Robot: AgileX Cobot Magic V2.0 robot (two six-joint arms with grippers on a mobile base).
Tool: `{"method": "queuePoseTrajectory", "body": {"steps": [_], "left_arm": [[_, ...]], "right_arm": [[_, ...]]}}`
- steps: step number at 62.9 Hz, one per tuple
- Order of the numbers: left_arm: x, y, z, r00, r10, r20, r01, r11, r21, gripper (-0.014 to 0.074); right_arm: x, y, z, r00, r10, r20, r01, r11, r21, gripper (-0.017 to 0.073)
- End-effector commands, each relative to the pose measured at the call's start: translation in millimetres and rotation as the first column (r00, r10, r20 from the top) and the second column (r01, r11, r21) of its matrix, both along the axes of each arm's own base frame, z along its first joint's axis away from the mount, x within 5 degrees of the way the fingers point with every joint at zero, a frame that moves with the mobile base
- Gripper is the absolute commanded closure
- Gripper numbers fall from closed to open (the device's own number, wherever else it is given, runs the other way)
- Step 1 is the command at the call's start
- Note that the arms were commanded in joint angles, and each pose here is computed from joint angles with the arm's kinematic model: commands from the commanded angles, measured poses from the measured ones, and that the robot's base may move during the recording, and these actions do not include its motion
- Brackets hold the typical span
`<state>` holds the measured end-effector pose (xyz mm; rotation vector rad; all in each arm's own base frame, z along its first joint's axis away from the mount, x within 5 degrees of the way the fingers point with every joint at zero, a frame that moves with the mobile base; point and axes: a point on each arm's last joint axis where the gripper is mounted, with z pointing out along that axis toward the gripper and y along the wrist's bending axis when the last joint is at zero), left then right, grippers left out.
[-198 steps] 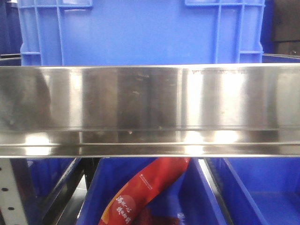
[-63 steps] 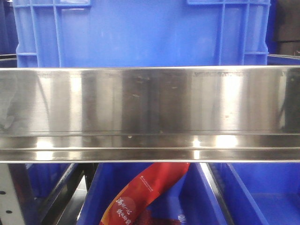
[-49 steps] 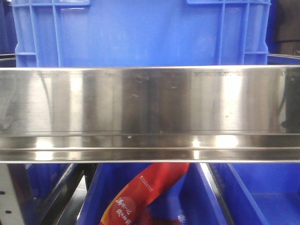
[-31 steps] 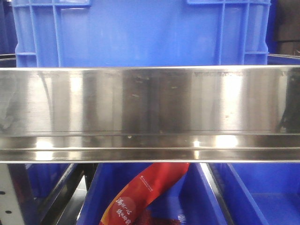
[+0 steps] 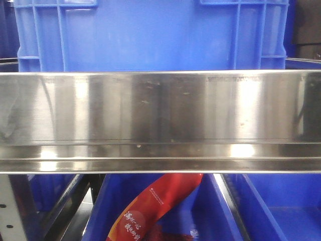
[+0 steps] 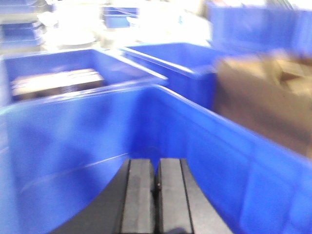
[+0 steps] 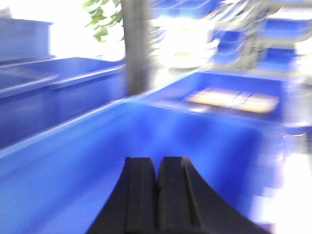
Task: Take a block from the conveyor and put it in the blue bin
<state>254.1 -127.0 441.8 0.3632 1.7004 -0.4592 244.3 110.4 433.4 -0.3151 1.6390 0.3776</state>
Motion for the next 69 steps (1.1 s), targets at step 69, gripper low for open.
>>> {"method": "queuePoseTrajectory", "body": {"steps": [69], "left_arm": [[-214, 113.8, -124, 0.907, 0.239, 0.346, -0.162, 0.958, -0.238, 0.0705]], "right_arm": [[-191, -99, -99, 0.926, -0.239, 0.291, 0.215, 0.970, 0.114, 0.0721]]}}
